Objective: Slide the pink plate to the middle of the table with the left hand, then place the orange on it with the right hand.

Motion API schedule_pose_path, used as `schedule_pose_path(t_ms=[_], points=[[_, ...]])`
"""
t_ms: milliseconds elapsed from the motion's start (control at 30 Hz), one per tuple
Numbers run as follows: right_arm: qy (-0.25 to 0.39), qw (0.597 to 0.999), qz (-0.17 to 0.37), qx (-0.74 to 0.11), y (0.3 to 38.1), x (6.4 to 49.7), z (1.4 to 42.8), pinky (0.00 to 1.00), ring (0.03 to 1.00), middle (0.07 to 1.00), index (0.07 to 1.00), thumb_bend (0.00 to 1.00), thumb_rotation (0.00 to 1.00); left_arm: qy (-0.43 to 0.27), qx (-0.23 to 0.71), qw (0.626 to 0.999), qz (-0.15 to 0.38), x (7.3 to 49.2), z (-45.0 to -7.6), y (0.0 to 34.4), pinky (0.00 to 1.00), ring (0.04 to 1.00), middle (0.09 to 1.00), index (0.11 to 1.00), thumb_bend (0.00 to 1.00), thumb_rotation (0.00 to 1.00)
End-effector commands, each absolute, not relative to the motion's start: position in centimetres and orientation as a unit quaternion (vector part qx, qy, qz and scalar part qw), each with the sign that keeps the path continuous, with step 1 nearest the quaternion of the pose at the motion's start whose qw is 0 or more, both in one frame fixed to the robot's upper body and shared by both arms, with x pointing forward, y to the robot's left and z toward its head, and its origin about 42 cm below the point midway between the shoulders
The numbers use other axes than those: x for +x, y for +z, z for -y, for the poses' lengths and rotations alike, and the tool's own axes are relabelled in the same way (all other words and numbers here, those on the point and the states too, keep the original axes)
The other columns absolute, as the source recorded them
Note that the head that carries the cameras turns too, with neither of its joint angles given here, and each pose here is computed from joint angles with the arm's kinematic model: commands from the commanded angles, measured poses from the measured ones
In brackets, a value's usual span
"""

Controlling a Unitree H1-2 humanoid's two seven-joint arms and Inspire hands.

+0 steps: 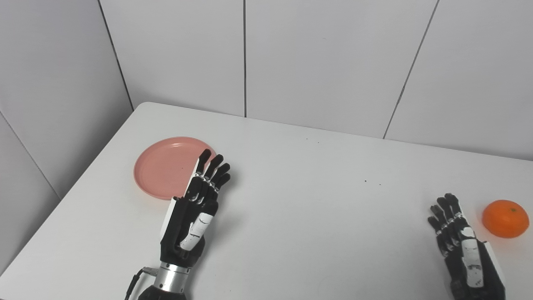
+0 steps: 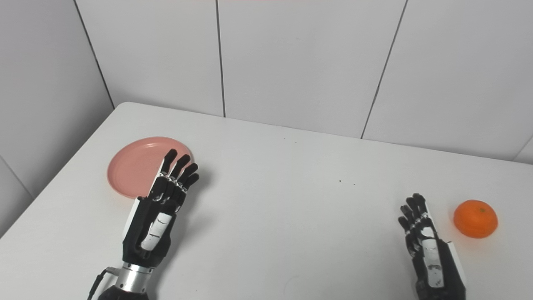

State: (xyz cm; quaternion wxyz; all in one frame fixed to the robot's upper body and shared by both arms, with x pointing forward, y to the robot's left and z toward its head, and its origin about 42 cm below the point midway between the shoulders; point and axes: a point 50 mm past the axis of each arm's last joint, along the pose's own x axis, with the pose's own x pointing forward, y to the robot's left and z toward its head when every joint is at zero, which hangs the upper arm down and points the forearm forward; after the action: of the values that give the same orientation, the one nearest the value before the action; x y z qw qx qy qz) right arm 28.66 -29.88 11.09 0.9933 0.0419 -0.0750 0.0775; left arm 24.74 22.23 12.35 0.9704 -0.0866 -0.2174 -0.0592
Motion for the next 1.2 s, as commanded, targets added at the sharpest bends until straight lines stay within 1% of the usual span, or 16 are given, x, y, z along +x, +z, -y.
schedule_pose_path(t_ms=[0, 167, 300, 500, 633, 700, 767, 800, 867, 900, 933, 1000, 1100, 1167], points=[[0.060, 0.995, 0.032, 0.068, 5.5, 25.5, 31.4, 1.00, 1.000, 1.000, 1.000, 0.82, 0.93, -0.007, -0.167, 0.986, -0.021, 17.2, -16.5, -0.3, 0.91, 0.926, 0.956, 1.000, 0.74, 0.60], [0.061, 0.995, 0.031, 0.072, 5.2, 25.5, 31.3, 1.00, 1.000, 1.000, 1.000, 0.82, 0.92, -0.006, -0.162, 0.987, -0.023, 17.3, -16.6, -0.5, 0.89, 0.917, 0.950, 1.000, 0.76, 0.59], [0.061, 0.995, 0.030, 0.072, 5.4, 25.5, 31.0, 1.00, 1.000, 1.000, 1.000, 0.82, 0.92, -0.006, -0.166, 0.986, -0.022, 17.3, -16.7, -0.5, 0.90, 0.918, 0.952, 1.000, 0.73, 0.58], [0.064, 0.995, 0.033, 0.073, 5.6, 25.5, 30.7, 1.00, 1.000, 1.000, 1.000, 0.84, 0.92, -0.006, -0.161, 0.987, -0.019, 17.3, -17.1, -0.4, 0.90, 0.916, 0.949, 1.000, 0.73, 0.59], [0.064, 0.995, 0.034, 0.074, 5.7, 25.6, 30.3, 1.00, 1.000, 1.000, 0.997, 0.85, 0.92, -0.009, -0.157, 0.987, -0.014, 17.4, -17.6, 0.0, 0.90, 0.919, 0.946, 1.000, 0.75, 0.59], [0.064, 0.994, 0.035, 0.075, 5.8, 25.6, 30.1, 1.00, 1.000, 1.000, 0.998, 0.86, 0.92, -0.014, -0.149, 0.989, -0.005, 17.6, -17.8, 0.6, 0.91, 0.923, 0.948, 0.999, 0.78, 0.61], [0.065, 0.995, 0.036, 0.073, 5.8, 25.5, 30.0, 1.00, 1.000, 1.000, 0.999, 0.85, 0.93, -0.016, -0.147, 0.989, 0.005, 17.9, -18.1, 1.3, 0.91, 0.921, 0.946, 0.994, 0.79, 0.62], [0.066, 0.994, 0.036, 0.073, 5.8, 25.5, 29.9, 1.00, 1.000, 1.000, 0.999, 0.85, 0.93, -0.018, -0.155, 0.988, 0.017, 18.6, -18.4, 2.2, 0.91, 0.920, 0.946, 0.993, 0.79, 0.62], [0.067, 0.994, 0.037, 0.074, 5.9, 25.5, 29.8, 1.00, 1.000, 1.000, 0.999, 0.85, 0.93, -0.018, -0.166, 0.985, 0.038, 19.8, -18.9, 4.0, 0.91, 0.918, 0.936, 0.969, 0.83, 0.60], [0.067, 0.994, 0.038, 0.074, 5.9, 25.5, 29.7, 1.00, 1.000, 1.000, 0.996, 0.86, 0.93, -0.016, -0.165, 0.985, 0.051, 20.5, -19.2, 5.1, 0.88, 0.895, 0.915, 0.928, 0.88, 0.61], [0.067, 0.994, 0.040, 0.075, 5.9, 25.4, 29.6, 1.00, 1.000, 1.000, 0.996, 0.86, 0.92, -0.014, -0.162, 0.985, 0.062, 21.2, -19.6, 6.1, 0.87, 0.887, 0.908, 0.914, 0.90, 0.62], [0.067, 0.994, 0.042, 0.076, 5.9, 25.4, 29.4, 1.00, 1.000, 1.000, 0.993, 0.86, 0.92, -0.015, -0.158, 0.985, 0.074, 22.1, -20.0, 7.4, 0.86, 0.880, 0.896, 0.871, 0.89, 0.67], [0.068, 0.994, 0.046, 0.073, 5.8, 25.3, 29.2, 1.00, 1.000, 1.000, 0.992, 0.86, 0.93, -0.037, -0.166, 0.980, 0.101, 24.0, -21.1, 10.6, 0.87, 0.893, 0.905, 0.864, 0.93, 0.72], [0.069, 0.994, 0.047, 0.071, 5.9, 25.3, 29.1, 1.00, 1.000, 1.000, 0.994, 0.85, 0.93, -0.046, -0.167, 0.978, 0.120, 24.9, -21.6, 12.4, 0.86, 0.890, 0.908, 0.868, 0.92, 0.74]])
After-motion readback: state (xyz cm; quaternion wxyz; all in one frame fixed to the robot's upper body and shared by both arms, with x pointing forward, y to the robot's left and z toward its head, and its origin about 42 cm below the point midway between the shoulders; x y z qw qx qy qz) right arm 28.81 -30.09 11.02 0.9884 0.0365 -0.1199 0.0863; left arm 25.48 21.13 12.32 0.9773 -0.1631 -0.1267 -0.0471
